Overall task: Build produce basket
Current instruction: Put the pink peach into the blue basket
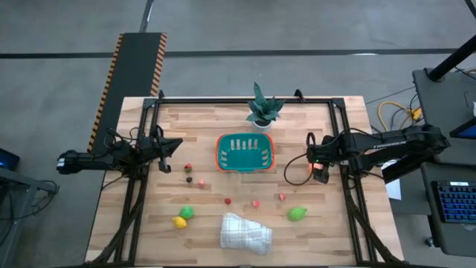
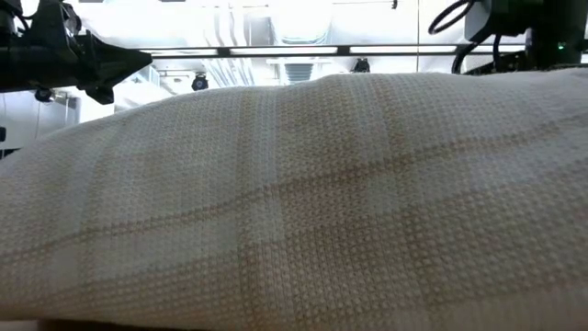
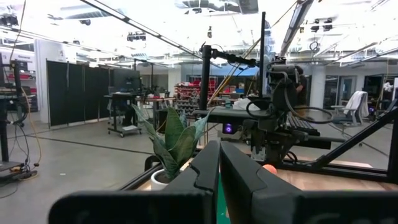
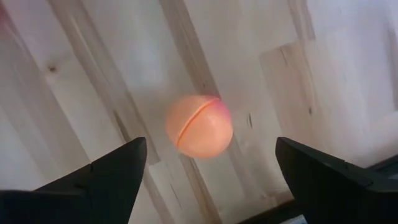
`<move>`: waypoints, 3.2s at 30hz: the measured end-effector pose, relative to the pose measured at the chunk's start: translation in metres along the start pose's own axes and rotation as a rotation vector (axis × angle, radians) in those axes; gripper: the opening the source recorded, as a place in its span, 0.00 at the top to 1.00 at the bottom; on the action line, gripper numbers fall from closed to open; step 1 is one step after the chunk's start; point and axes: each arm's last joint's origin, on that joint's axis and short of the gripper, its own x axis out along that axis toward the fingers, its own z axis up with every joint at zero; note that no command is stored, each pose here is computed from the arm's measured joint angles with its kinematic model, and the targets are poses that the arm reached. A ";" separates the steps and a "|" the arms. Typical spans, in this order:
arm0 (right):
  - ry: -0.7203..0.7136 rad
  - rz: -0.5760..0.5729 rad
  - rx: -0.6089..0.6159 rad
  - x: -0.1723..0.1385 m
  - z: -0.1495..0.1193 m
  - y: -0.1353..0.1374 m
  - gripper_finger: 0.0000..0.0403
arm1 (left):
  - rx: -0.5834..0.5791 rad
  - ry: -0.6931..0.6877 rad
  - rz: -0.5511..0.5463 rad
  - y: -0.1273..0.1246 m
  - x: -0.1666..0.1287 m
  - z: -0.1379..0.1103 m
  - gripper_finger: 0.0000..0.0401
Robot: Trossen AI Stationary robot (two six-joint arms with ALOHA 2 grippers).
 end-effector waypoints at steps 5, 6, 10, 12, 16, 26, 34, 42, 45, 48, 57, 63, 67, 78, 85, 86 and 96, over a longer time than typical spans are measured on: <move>0.003 -0.006 0.082 0.000 0.004 0.001 0.13 | 0.001 0.002 0.002 0.000 0.000 0.000 1.00; 0.004 -0.007 0.095 0.000 0.004 0.002 0.13 | 0.001 0.001 0.002 0.000 0.000 0.000 1.00; 0.022 -0.019 0.162 0.003 0.005 0.002 0.14 | 0.000 0.001 0.006 0.000 0.000 0.000 1.00; 0.035 -0.029 0.223 0.005 0.006 0.003 0.13 | 0.000 -0.001 0.007 0.000 0.000 0.000 1.00; 0.071 -0.056 0.338 0.012 0.009 0.005 0.10 | 0.000 -0.001 0.006 0.000 0.000 0.000 1.00; 0.160 -0.118 0.359 0.033 0.019 0.012 0.09 | 0.000 0.000 0.006 0.000 0.000 0.000 1.00; 0.180 -0.132 0.357 0.048 0.028 0.018 0.09 | 0.000 0.000 0.006 0.000 0.000 0.000 1.00; 0.234 -0.172 0.358 0.065 0.030 0.021 0.09 | -0.004 -0.009 0.007 0.000 0.000 0.001 1.00; 0.262 -0.191 0.353 0.071 0.027 0.021 0.09 | -0.003 -0.009 0.007 0.000 0.000 0.001 1.00; 0.261 -0.190 0.357 0.074 0.025 0.020 0.09 | -0.003 -0.008 0.007 0.000 0.000 0.001 1.00; 0.246 -0.180 0.364 0.072 0.025 0.020 0.09 | -0.003 -0.008 0.006 0.000 0.000 0.001 1.00; 0.244 -0.179 0.365 0.073 0.024 0.020 0.09 | -0.003 -0.008 0.006 0.000 0.000 0.001 1.00; 0.241 -0.176 0.366 0.073 0.025 0.020 0.13 | -0.003 -0.010 0.006 0.000 0.000 0.001 1.00; 0.233 -0.174 0.365 0.074 0.025 0.020 0.35 | -0.003 -0.008 0.006 0.000 0.000 0.001 1.00; 0.233 -0.179 0.363 0.074 0.025 0.020 0.41 | -0.003 -0.008 0.006 0.000 0.000 0.001 1.00; 0.233 -0.179 0.362 0.074 0.025 0.020 0.41 | -0.003 -0.007 0.006 0.000 0.000 0.001 1.00; 0.235 -0.176 0.362 0.073 0.025 0.020 0.42 | -0.003 -0.008 0.006 0.000 0.000 0.001 1.00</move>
